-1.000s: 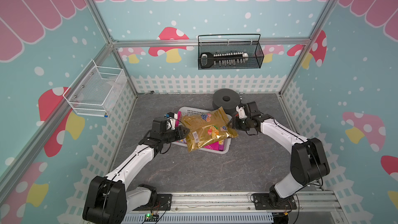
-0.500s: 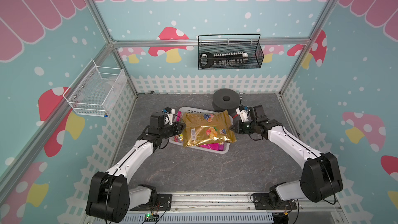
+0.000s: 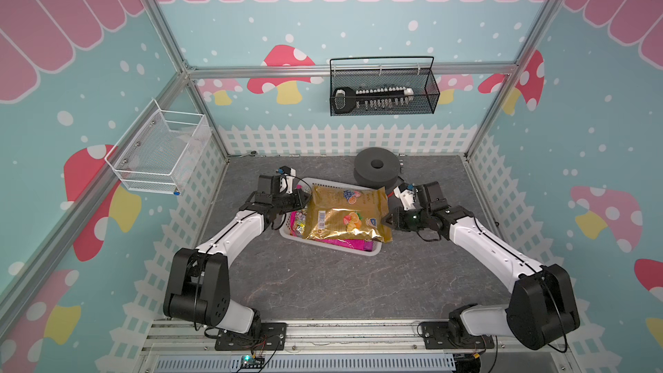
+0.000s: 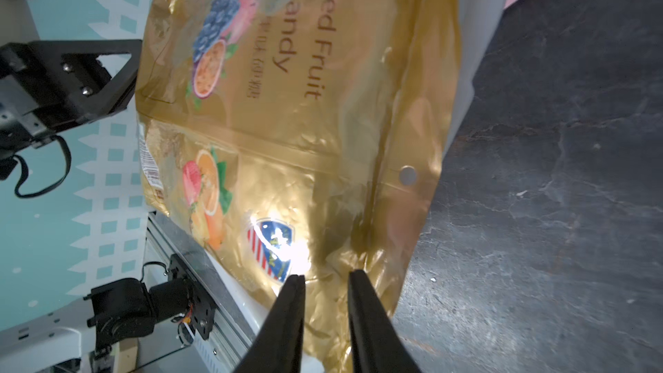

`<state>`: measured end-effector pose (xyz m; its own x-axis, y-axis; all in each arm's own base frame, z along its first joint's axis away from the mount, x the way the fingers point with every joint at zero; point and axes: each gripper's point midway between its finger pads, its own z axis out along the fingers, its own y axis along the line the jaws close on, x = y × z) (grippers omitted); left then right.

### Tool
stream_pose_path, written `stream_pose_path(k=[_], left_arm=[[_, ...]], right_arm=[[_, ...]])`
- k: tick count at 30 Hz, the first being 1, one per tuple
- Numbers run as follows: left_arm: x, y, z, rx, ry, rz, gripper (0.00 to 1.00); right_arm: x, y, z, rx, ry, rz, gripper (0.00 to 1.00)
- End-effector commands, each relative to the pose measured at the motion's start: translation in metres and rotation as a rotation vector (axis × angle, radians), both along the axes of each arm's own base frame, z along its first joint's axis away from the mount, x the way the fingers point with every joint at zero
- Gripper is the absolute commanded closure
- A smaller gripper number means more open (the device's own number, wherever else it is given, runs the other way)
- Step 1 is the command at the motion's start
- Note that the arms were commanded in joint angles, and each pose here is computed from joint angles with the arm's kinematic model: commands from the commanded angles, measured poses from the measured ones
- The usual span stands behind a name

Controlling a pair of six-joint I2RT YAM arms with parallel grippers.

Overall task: Put the candies in the basket
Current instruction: Place the candy in the basket.

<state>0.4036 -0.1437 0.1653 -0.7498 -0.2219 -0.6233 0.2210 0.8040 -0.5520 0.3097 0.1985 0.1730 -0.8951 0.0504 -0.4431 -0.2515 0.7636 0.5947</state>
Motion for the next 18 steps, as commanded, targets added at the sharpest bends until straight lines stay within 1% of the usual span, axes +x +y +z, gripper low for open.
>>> stream_pose_path(k=[1, 2, 4, 5, 7, 8, 9, 13, 16, 18], left_arm=[[0.009, 0.006, 0.021, 0.029, -0.077, 0.007, 0.79], [0.010, 0.009, 0.024, 0.035, -0.090, 0.010, 0.77], [0.008, 0.012, 0.030, 0.043, -0.109, 0.008, 0.72], [0.008, 0.015, 0.032, 0.047, -0.116, 0.013, 0.71], [0.006, 0.020, 0.036, 0.049, -0.128, 0.023, 0.69], [0.004, 0.021, 0.038, 0.050, -0.136, 0.024, 0.68], [0.003, 0.023, 0.040, 0.052, -0.145, 0.022, 0.66], [-0.003, 0.026, 0.040, 0.075, -0.161, 0.018, 0.62], [-0.005, 0.030, 0.034, 0.090, -0.147, 0.030, 0.61], [-0.006, 0.031, 0.030, 0.091, -0.135, 0.030, 0.60]], right_arm=[[0.001, -0.005, 0.035, -0.041, -0.085, 0.011, 0.66], [0.002, -0.010, 0.036, -0.065, -0.090, -0.008, 0.62], [0.003, -0.015, 0.029, -0.101, -0.085, -0.022, 0.45], [0.003, -0.018, 0.021, -0.121, -0.072, -0.028, 0.42], [0.002, -0.019, 0.004, -0.142, -0.033, -0.027, 0.43], [0.000, -0.019, -0.004, -0.148, -0.012, -0.024, 0.51], [-0.001, -0.018, -0.010, -0.146, 0.005, -0.015, 0.57], [-0.008, -0.009, -0.026, -0.100, 0.051, 0.026, 0.58], [-0.015, -0.002, -0.036, -0.060, 0.095, 0.053, 0.58], [-0.016, 0.000, -0.039, -0.047, 0.099, 0.057, 0.57]])
